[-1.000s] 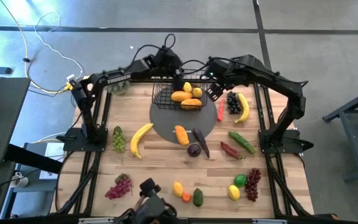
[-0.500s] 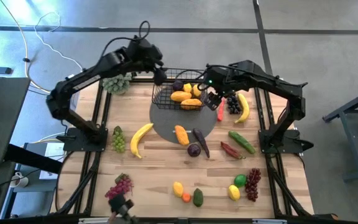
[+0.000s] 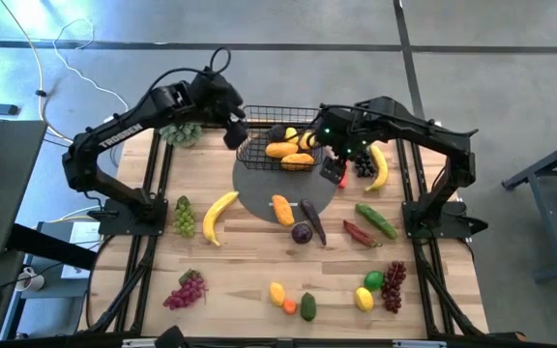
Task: Build produce basket
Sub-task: Put the plum into the black wire basket
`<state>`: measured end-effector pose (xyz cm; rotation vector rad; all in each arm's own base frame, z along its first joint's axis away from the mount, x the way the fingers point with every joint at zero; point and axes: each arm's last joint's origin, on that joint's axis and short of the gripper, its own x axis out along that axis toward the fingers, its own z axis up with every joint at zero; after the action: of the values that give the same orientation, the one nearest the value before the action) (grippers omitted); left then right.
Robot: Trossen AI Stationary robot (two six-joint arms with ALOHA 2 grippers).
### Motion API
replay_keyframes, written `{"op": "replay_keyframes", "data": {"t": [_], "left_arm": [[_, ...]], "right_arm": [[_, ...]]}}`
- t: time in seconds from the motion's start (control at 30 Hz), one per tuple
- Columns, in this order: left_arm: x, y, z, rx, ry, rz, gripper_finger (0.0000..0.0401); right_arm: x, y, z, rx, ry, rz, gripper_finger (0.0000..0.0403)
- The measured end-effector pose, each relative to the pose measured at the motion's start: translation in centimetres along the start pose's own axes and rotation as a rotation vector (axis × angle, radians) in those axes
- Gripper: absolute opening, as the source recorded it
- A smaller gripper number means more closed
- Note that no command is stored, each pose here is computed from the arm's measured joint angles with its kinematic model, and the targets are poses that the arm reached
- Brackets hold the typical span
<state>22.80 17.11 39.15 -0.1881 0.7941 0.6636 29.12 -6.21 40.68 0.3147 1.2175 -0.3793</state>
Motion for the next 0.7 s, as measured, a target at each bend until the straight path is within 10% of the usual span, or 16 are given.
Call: {"op": "replay_keyframes", "data": {"t": [0.7], "left_arm": [[-4.2, -3.6, -1.8, 0.11, 0.033, -0.108, 0.0266]], "right_arm": [[3.8, 6.9, -0.1, -0.147, 0.127, 0.095, 0.027]]}}
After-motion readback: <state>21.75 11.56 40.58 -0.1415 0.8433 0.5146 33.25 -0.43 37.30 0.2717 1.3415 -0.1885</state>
